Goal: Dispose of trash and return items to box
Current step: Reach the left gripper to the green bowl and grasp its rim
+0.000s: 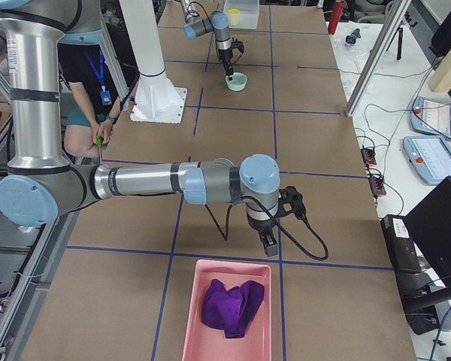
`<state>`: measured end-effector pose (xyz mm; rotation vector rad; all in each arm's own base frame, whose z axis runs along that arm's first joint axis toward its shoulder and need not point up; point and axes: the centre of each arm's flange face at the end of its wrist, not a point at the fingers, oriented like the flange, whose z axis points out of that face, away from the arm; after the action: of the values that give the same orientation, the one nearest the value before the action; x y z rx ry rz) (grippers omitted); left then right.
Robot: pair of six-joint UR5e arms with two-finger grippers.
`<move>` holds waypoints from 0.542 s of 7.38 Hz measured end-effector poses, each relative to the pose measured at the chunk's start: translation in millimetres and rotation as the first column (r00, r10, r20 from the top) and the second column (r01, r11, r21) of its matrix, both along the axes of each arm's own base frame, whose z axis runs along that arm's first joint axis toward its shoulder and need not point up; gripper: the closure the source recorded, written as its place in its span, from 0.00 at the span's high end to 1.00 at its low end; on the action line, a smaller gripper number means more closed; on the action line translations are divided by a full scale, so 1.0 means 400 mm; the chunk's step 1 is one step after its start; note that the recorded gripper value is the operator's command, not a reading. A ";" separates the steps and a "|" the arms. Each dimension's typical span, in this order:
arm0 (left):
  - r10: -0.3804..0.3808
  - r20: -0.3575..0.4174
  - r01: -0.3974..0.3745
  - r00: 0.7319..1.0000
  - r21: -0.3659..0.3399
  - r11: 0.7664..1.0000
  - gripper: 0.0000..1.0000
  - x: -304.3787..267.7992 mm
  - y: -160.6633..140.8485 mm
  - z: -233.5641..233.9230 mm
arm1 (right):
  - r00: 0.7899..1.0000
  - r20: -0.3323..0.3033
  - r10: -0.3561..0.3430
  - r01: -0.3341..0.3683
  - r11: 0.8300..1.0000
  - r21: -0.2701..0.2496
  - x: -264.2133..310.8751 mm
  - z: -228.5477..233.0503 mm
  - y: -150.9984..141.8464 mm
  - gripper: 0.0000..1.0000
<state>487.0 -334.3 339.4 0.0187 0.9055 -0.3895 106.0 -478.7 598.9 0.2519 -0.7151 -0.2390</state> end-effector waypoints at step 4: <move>0.016 0.007 -0.017 1.000 0.107 0.994 0.00 -0.131 -0.093 -0.051 | 1.000 0.000 0.000 0.000 1.000 0.000 -0.001 0.011 0.014 1.00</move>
<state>434.7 -371.6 319.1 0.1103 0.9196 -0.3251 105.6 -473.0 603.5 0.2519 -0.7151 -0.2391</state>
